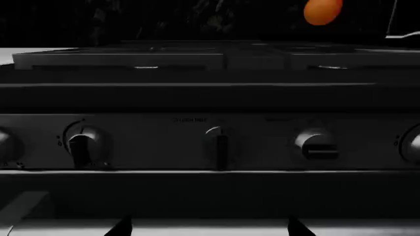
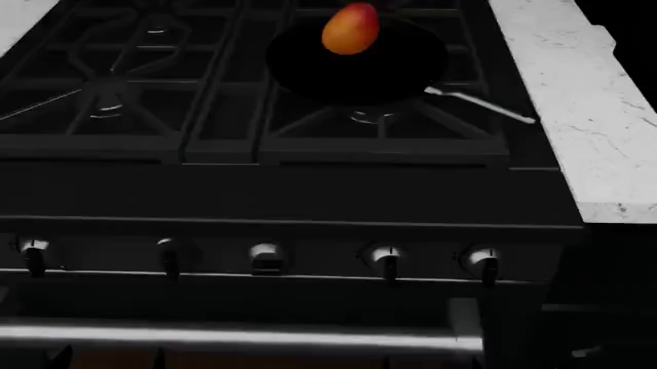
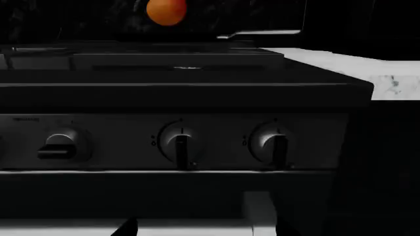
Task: Pick the mango from the pan and place it in the bowl.
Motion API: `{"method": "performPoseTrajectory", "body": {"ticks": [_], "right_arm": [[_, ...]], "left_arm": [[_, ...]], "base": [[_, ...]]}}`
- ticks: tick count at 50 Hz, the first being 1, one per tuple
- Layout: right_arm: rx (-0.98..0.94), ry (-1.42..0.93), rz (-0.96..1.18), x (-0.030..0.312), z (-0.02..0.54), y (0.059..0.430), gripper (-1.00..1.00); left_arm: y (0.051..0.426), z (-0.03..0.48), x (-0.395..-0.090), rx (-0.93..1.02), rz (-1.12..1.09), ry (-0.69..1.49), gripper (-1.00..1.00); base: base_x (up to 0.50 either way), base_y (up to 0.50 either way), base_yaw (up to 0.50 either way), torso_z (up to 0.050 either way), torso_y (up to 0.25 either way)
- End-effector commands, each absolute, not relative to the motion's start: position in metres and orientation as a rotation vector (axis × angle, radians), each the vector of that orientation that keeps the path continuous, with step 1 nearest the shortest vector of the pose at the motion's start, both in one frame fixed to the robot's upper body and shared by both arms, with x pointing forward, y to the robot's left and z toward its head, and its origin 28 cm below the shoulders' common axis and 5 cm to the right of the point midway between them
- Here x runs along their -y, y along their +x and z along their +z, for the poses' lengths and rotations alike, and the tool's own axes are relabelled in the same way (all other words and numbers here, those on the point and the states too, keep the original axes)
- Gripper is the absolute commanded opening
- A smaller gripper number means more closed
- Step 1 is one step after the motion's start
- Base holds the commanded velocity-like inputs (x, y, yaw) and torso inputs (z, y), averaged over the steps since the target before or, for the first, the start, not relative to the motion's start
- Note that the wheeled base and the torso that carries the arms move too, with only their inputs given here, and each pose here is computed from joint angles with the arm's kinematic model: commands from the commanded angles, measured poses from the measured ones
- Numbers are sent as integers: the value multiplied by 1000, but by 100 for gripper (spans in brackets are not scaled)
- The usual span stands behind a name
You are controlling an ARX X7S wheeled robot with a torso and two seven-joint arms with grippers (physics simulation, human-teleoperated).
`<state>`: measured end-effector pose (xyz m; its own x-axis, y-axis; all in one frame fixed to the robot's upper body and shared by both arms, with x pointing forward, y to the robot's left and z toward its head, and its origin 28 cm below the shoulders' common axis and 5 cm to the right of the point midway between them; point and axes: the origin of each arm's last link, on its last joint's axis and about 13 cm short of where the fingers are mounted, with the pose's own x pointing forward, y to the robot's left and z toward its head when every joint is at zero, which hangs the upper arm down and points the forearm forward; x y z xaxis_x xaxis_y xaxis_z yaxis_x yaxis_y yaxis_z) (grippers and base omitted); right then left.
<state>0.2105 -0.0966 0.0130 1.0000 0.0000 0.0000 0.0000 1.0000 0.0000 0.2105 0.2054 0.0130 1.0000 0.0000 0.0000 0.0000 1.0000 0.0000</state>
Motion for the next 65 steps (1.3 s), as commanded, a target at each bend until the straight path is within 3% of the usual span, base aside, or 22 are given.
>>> {"method": "performPoseTrajectory", "body": {"ticks": [1,24,25,26,30,33,36,37,38,39,41,43,46,48,51,56,65], "right_arm": [[0,0,0,96,13,211,100],[-9,2,4,95,12,211,100],[-159,-33,-49,87,-77,218,100],[-2,9,3,95,11,210,100],[-5,-2,-22,96,10,213,100],[-33,-32,-27,102,34,220,100],[112,-12,-2,119,125,236,100],[49,-48,-18,121,132,234,100],[144,-90,-43,123,171,234,100],[106,-70,-37,124,182,232,100],[207,-31,-39,125,243,235,100],[133,-22,-26,124,266,239,100],[166,15,-180,141,318,255,100],[172,6,-198,131,338,253,100],[161,-13,-100,125,361,251,100],[230,4,-124,128,399,249,100],[262,18,-103,126,423,250,100]], "left_arm": [[211,13,-205,0,0,0,100],[211,11,-205,-3,-1,-5,100],[208,-66,-184,-261,-24,-137,100],[209,13,-204,15,-21,-14,100],[213,11,-207,-51,38,44,100],[223,39,-217,-59,88,118,100],[233,113,-233,12,128,277,100],[233,122,-235,23,131,289,100],[233,143,-240,64,159,320,100],[233,154,-241,72,173,333,100],[230,205,-247,134,192,323,100],[229,237,-250,157,202,327,100],[232,284,-258,184,200,288,100],[243,299,-248,138,108,322,100],[238,326,-262,107,128,305,100],[222,365,-284,179,346,261,100],[222,385,-312,173,436,194,100]], "base": [[0,0,0,0,0],[0,0,0,0,0],[0,0,0,0,0],[0,0,0,0,0],[0,0,0,0,0],[0,0,0,0,0],[0,0,0,0,0],[0,0,0,0,0],[0,0,0,0,0],[0,0,0,0,0],[0,0,0,0,0],[0,0,0,0,0],[0,0,0,0,0],[0,0,0,0,0],[0,0,0,0,0],[0,0,0,0,0],[0,0,0,0,0]]}}
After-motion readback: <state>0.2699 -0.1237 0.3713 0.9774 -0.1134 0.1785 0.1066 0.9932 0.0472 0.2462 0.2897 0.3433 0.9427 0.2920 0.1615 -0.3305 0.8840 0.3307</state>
